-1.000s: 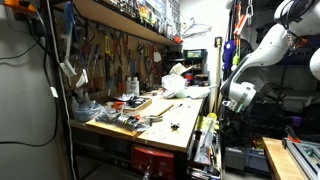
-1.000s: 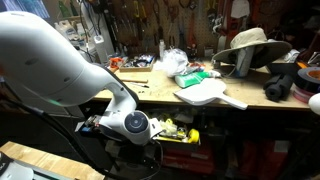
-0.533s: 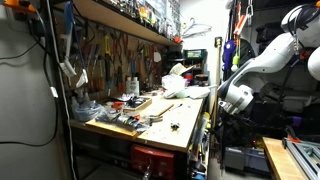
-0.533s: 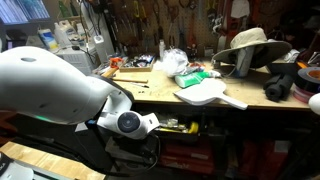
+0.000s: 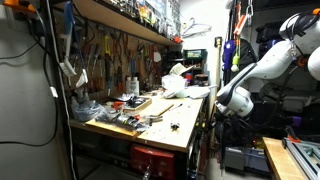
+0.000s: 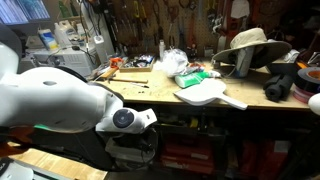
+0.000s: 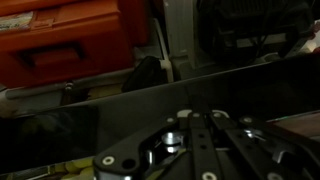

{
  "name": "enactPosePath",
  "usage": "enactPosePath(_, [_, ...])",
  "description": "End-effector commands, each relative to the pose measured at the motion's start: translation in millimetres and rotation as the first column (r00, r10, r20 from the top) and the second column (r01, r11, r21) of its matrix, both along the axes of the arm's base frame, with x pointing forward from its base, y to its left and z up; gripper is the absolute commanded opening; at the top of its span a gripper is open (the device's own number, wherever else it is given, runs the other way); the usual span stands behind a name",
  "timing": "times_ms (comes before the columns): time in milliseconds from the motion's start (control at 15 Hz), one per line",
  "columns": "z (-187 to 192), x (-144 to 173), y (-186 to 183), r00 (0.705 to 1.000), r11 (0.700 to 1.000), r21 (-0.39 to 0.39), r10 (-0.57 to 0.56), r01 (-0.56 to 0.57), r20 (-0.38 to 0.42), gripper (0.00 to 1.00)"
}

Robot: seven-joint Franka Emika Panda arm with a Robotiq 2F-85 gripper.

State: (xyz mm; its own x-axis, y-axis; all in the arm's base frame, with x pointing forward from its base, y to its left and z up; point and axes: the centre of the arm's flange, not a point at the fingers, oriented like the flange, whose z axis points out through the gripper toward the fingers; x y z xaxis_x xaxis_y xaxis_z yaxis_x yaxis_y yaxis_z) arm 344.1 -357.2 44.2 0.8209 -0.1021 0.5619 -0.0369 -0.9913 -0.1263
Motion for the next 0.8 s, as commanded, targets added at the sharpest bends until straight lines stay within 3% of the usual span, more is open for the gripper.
enactPosePath(0, [10, 35, 27, 0.997, 1.0, 0.025, 0.003, -0.005, 0.071, 0.0])
enactPosePath(467, [16, 45, 37, 0.996, 0.999, 0.042, -0.016, 0.013, 0.088, 0.0])
enactPosePath(733, [18, 38, 36, 1.0, 0.999, -0.028, 0.027, -0.027, -0.004, 0.0])
